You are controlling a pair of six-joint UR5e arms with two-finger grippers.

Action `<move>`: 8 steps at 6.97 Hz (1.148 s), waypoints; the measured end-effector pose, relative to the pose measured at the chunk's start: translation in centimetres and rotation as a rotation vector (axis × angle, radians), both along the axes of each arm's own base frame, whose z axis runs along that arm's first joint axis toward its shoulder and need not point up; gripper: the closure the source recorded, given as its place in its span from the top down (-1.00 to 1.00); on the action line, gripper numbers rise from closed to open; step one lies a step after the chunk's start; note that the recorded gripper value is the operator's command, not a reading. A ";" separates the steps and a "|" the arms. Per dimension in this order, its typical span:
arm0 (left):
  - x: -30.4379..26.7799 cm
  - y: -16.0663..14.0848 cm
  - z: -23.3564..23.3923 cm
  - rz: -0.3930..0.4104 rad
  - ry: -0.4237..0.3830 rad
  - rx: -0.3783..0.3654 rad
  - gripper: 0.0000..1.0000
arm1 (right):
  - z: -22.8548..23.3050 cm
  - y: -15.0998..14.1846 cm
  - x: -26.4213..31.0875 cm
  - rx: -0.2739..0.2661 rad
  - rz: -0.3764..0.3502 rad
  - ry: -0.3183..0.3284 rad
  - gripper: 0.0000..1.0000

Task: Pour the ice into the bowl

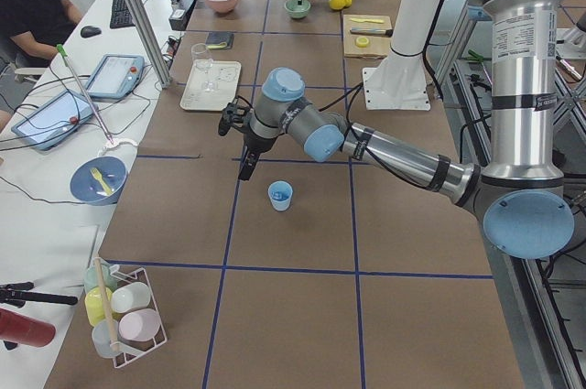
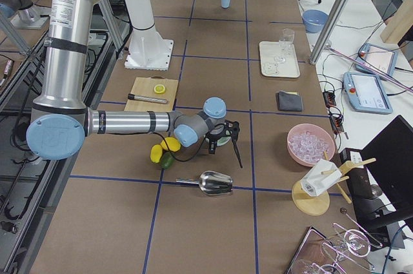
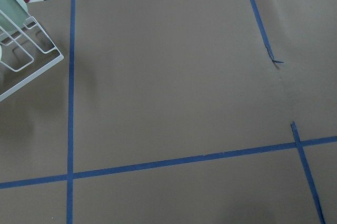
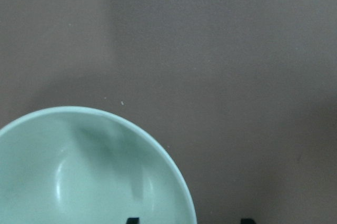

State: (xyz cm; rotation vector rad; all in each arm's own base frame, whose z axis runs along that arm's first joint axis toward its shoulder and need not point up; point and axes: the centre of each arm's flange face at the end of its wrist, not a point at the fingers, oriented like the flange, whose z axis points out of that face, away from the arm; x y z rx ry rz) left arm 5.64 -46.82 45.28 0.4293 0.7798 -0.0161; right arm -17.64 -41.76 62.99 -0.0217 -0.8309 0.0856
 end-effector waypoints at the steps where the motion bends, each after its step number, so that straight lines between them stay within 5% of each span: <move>1: 0.3 0.0 0.0 0.005 0.000 0.001 1.00 | 0.1 -0.2 -0.2 0.001 -0.001 0.001 -1.00; 4: 2.4 0.6 -1.3 -0.002 0.004 -0.001 1.00 | -2.1 -0.5 -0.4 0.028 -0.008 -0.034 -1.00; 6: 7.8 3.1 -3.1 -0.021 0.009 -0.031 1.00 | -6.7 -0.5 0.0 0.024 -0.005 -0.130 -1.00; 8: 9.9 8.2 -1.8 -0.050 0.049 -0.018 1.00 | -14.3 -2.2 -1.5 -0.041 0.066 -0.246 -1.00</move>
